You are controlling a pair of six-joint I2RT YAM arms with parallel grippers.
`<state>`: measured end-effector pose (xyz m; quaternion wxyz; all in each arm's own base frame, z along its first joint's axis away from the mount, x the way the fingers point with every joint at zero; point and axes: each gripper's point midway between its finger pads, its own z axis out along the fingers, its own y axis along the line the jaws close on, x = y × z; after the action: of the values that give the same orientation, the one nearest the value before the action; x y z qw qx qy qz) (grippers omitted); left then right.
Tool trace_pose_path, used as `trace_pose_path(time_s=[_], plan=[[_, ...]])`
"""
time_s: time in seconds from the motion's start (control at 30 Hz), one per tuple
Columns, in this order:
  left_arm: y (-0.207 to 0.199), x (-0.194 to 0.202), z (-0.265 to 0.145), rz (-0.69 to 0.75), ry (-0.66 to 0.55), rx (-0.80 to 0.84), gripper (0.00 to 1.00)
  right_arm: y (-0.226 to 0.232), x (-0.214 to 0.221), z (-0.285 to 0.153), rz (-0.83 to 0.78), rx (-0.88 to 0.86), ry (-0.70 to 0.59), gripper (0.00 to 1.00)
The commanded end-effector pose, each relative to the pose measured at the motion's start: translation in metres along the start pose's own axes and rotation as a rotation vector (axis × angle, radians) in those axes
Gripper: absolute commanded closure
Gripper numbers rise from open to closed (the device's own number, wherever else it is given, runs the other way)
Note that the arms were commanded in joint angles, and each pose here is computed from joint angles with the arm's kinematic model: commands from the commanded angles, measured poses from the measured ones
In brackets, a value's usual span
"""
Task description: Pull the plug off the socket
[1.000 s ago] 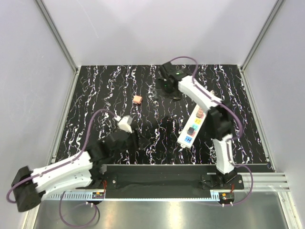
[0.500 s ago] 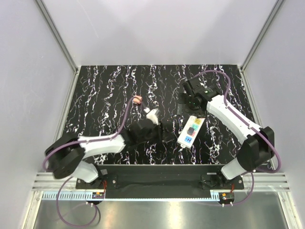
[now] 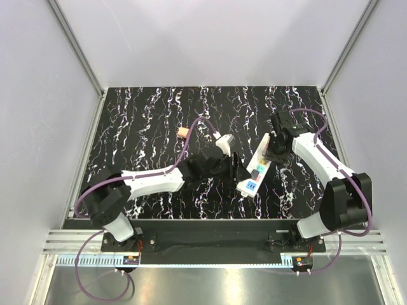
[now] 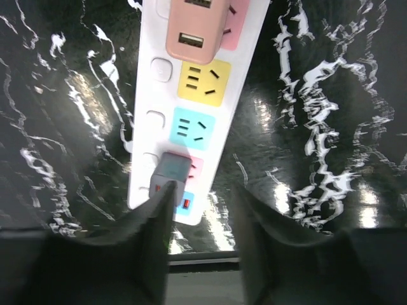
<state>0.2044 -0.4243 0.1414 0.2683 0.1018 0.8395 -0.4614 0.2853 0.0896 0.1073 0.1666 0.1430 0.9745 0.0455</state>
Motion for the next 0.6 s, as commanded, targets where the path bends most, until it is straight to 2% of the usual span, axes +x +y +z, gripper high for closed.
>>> trace_pose_path(time_s=[0.0,0.03,0.13,0.2,0.27,0.3,0.43,0.57], plan=[[-0.008,-0.010,0.000,0.091,-0.014,-0.018,0.43,0.005,-0.016,-0.003,0.053,-0.112,-0.062,0.88],[-0.003,-0.007,0.000,0.095,0.000,-0.044,0.44,0.001,-0.018,0.004,0.072,-0.129,-0.067,1.00],[0.003,-0.005,0.004,0.134,0.031,-0.101,0.45,0.001,-0.023,0.008,0.121,-0.221,-0.086,1.00],[0.002,-0.009,0.011,0.170,0.034,-0.137,0.39,0.001,-0.024,0.008,0.135,-0.254,-0.090,1.00],[0.022,0.002,0.017,0.211,0.084,-0.257,0.38,0.001,-0.023,0.015,0.143,-0.277,-0.093,1.00],[0.010,-0.011,0.022,0.230,0.065,-0.262,0.38,0.000,-0.025,0.017,0.152,-0.301,-0.098,1.00],[0.015,-0.011,0.027,0.319,0.089,-0.394,0.41,0.008,-0.025,0.026,0.160,-0.401,-0.122,1.00],[0.014,-0.009,0.034,0.371,0.127,-0.429,0.41,0.007,-0.024,0.038,0.164,-0.442,-0.108,1.00]])
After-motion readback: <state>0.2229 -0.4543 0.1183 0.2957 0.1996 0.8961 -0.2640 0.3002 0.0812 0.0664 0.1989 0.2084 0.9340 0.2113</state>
